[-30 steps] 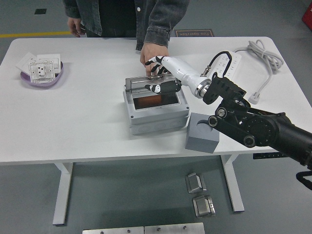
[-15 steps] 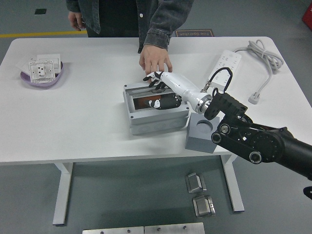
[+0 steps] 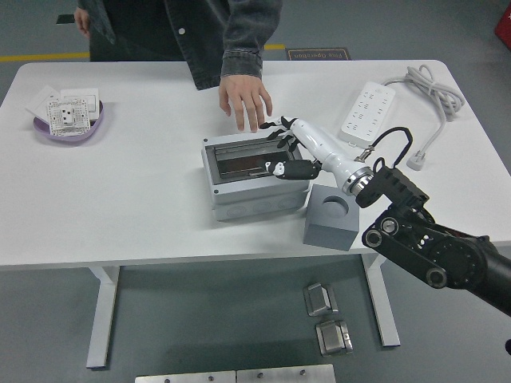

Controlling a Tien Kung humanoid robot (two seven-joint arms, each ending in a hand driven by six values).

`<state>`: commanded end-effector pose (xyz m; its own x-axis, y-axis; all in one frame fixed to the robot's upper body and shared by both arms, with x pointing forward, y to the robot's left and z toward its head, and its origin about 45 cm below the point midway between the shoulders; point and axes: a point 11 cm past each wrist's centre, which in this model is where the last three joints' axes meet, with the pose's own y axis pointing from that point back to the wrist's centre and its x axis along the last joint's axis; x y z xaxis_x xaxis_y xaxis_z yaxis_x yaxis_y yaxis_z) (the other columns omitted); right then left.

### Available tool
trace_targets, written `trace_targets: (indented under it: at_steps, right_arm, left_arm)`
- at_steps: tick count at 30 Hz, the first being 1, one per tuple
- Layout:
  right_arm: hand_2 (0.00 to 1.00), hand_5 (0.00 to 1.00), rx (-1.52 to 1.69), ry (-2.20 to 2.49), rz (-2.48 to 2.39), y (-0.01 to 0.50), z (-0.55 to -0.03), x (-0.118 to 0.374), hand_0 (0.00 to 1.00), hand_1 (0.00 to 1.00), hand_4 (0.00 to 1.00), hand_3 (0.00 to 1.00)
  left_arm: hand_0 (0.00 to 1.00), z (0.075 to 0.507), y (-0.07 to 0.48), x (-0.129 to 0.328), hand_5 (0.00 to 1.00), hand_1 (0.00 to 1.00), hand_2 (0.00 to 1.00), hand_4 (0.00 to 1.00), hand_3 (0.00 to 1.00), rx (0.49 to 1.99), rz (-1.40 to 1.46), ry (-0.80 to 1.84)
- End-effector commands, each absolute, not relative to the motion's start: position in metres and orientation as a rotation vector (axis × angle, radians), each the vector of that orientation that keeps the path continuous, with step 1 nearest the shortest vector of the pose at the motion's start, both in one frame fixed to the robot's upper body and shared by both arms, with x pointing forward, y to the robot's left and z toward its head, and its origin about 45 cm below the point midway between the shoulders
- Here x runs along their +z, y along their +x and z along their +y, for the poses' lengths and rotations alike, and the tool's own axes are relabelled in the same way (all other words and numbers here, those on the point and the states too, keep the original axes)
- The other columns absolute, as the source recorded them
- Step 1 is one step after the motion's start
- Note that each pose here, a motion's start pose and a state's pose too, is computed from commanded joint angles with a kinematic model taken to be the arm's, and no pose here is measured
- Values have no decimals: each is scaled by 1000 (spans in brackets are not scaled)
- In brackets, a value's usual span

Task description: Pick up the cylinder from the cube,place it in the box,flap close box

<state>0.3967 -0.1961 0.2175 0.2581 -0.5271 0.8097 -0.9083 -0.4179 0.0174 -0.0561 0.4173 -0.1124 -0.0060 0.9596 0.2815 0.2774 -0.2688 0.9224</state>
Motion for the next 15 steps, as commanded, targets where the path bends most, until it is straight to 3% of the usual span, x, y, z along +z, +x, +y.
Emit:
trace_targets:
  at_steps: [13,15]
  right_arm:
    - [650,387,870,2061,-1949,364,-271,252,429,505,787,783]
    - [651,391,816,2035,-2060,357,-290,249,484,511,787,781]
  left_arm:
    - [749,419,-76,-110,153,778,763,546,872,1319,1349,1621]
    - [750,419,-78,-110,154,778,763,546,872,1319,1351,1621]
